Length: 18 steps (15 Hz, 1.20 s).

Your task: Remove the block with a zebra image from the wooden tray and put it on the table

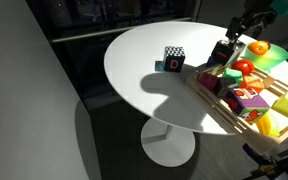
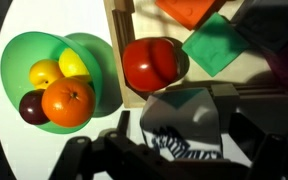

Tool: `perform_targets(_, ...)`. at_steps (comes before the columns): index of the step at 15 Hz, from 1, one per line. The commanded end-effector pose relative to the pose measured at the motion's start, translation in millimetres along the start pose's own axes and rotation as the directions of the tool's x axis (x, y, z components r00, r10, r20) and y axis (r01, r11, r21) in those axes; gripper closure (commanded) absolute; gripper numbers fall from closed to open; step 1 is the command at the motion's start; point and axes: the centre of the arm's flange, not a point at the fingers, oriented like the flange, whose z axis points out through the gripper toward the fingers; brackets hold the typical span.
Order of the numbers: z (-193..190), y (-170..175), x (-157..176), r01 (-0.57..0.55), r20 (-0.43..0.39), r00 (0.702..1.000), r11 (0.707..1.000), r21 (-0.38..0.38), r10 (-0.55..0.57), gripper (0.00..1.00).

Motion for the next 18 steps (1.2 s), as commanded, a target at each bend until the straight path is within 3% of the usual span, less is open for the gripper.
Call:
perform_targets(1, -9, 7, -2, 0.055, 0.055, 0.997, 0.998, 0.027, -0.057, 0.0)
perform_targets(7, 0, 20, -9, 0.122, 0.115, 0.985, 0.992, 0.039, -0.126, 0.0)
perform_targets(18, 37, 29, 7, 0.095, 0.124, 0.988, 0.995, 0.016, -0.096, 0.0)
